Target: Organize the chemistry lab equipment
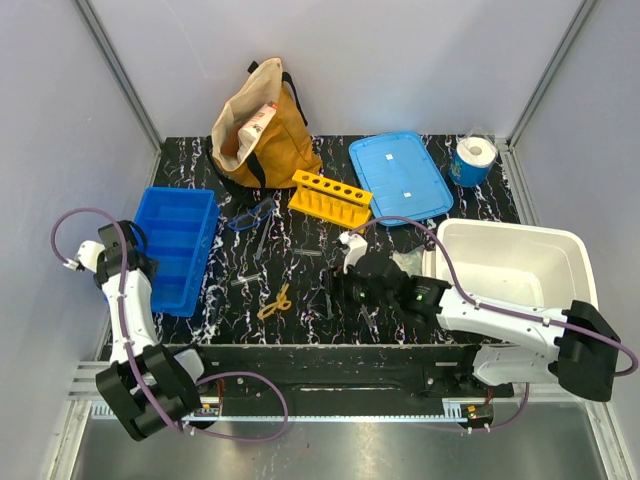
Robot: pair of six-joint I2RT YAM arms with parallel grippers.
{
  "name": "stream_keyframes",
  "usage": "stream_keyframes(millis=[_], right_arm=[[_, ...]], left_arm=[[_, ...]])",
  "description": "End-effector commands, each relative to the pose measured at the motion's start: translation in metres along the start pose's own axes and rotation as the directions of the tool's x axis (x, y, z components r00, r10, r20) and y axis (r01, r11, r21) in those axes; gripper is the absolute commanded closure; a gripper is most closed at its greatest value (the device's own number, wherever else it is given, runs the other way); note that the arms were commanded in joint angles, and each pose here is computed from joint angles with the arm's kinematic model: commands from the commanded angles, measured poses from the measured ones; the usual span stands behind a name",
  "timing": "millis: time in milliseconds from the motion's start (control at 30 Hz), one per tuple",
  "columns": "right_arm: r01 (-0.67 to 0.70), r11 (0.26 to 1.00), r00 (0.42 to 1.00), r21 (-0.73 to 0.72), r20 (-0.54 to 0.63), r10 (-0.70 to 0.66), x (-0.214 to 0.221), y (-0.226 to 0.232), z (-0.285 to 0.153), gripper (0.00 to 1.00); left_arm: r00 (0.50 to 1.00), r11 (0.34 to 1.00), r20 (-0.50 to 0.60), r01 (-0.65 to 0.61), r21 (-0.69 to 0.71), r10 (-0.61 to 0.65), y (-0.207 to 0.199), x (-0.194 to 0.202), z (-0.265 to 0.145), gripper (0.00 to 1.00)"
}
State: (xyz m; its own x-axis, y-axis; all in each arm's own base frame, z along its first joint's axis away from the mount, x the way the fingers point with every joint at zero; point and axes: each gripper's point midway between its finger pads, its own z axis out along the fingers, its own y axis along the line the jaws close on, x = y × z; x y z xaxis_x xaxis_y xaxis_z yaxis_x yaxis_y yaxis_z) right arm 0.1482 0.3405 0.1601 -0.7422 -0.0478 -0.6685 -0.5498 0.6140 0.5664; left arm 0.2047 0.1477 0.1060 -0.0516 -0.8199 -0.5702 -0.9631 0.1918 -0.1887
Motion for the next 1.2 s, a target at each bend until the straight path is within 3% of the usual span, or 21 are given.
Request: stream_keyframes(millis=[0, 200, 367, 433, 633, 700, 800, 933, 1167], right_arm=[[0.002, 0.999, 0.999, 0.040, 0.051, -0.004, -0.019, 0.003, 0.002, 0.25], [-0.010, 0.990, 0.998, 0.142, 0.062, 0.001, -0.023, -0.013, 0.009, 0.26], [0.077, 0.961, 0.994, 0.266, 0.049, -0.093, -0.036, -0.030, 0.022, 0.31], [0.093, 0.952, 0.994, 0.292, 0.026, -0.105, -0.038, -0.033, 0.028, 0.34], [0.125, 0.867, 0.992, 0.482, -0.044, -0.118, -0.039, -0.070, 0.036, 0.41], [0.113, 0.859, 0.994, 0.499, -0.050, -0.102, -0.040, -0.077, 0.036, 0.46], [0.089, 0.874, 0.996, 0.478, -0.018, -0.092, -0.048, -0.072, 0.032, 0.46], [0.072, 0.910, 0.996, 0.409, 0.020, -0.087, -0.048, -0.062, 0.029, 0.46], [0.026, 0.935, 0.993, 0.354, 0.098, -0.065, -0.051, -0.054, 0.009, 0.46]], left_arm=[[0.987, 0.931, 0.038, -0.157, 0.330, 0.153, -0.060, -0.022, -0.040, 0.50], [0.937, 0.741, 0.103, -0.328, 0.585, 0.334, -0.102, 0.004, -0.087, 0.38], [0.832, 0.420, 0.164, -0.425, 0.802, 0.530, -0.132, 0.059, -0.142, 0.32], [0.804, 0.342, 0.213, -0.454, 0.823, 0.555, -0.132, 0.071, -0.160, 0.28], [0.706, 0.225, 0.211, -0.470, 0.853, 0.676, -0.112, 0.114, -0.170, 0.27], [0.676, 0.253, 0.207, -0.516, 0.819, 0.707, -0.109, 0.119, -0.157, 0.28], [0.621, 0.299, 0.211, -0.612, 0.732, 0.755, -0.117, 0.115, -0.141, 0.31], [0.542, 0.256, 0.209, -0.658, 0.709, 0.814, -0.147, 0.121, -0.142, 0.40], [0.420, 0.136, 0.299, -0.745, 0.654, 0.857, -0.199, 0.145, -0.138, 0.44]])
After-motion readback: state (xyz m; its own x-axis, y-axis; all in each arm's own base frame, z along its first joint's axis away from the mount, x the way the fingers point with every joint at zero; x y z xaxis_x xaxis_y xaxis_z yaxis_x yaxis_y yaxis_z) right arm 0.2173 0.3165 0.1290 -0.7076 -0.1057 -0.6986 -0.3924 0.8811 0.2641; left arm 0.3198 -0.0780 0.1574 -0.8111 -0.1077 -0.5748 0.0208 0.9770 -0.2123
